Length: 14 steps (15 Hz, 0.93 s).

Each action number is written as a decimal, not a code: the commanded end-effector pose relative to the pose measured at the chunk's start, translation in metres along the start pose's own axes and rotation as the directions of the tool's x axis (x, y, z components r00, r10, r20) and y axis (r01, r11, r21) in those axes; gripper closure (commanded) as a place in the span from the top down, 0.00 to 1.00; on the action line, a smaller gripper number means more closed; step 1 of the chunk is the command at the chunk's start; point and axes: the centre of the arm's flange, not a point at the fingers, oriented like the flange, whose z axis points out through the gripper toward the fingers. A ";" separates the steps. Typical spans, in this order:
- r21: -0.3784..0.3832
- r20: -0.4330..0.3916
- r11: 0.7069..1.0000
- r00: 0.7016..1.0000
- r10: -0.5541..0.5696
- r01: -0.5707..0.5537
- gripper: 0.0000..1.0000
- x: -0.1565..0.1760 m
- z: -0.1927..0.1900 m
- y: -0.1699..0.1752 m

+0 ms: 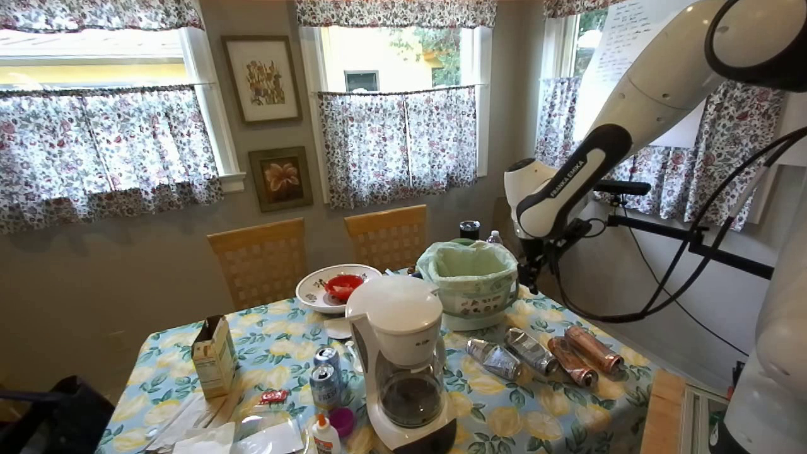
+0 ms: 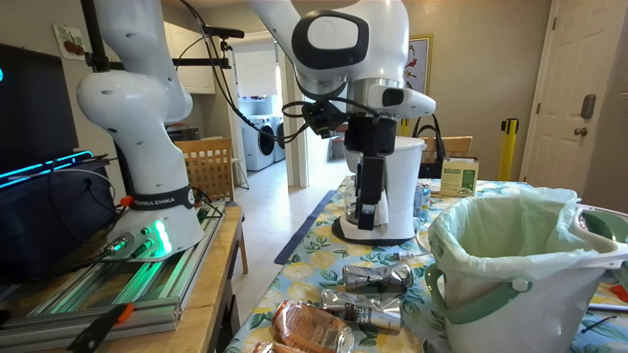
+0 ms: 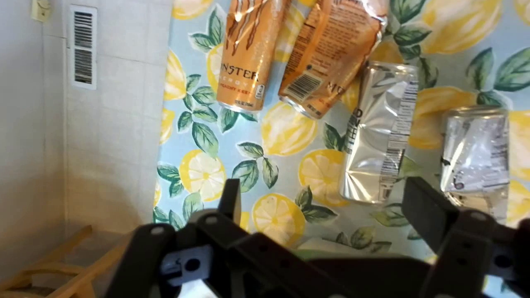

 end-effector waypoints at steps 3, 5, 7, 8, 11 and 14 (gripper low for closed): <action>0.113 -0.075 0.993 0.996 0.049 -0.040 1.00 0.003 -0.040 0.012; 0.124 -0.088 0.991 0.995 0.057 -0.045 1.00 0.003 -0.048 0.014; 0.131 -0.104 0.990 0.993 0.059 -0.046 1.00 0.004 -0.054 0.016; 0.134 -0.109 0.990 0.992 0.062 -0.047 1.00 0.004 -0.058 0.017; 0.134 -0.119 0.990 0.991 0.066 -0.049 1.00 0.005 -0.064 0.020; 0.137 -0.127 0.989 0.989 0.071 -0.053 1.00 0.005 -0.068 0.020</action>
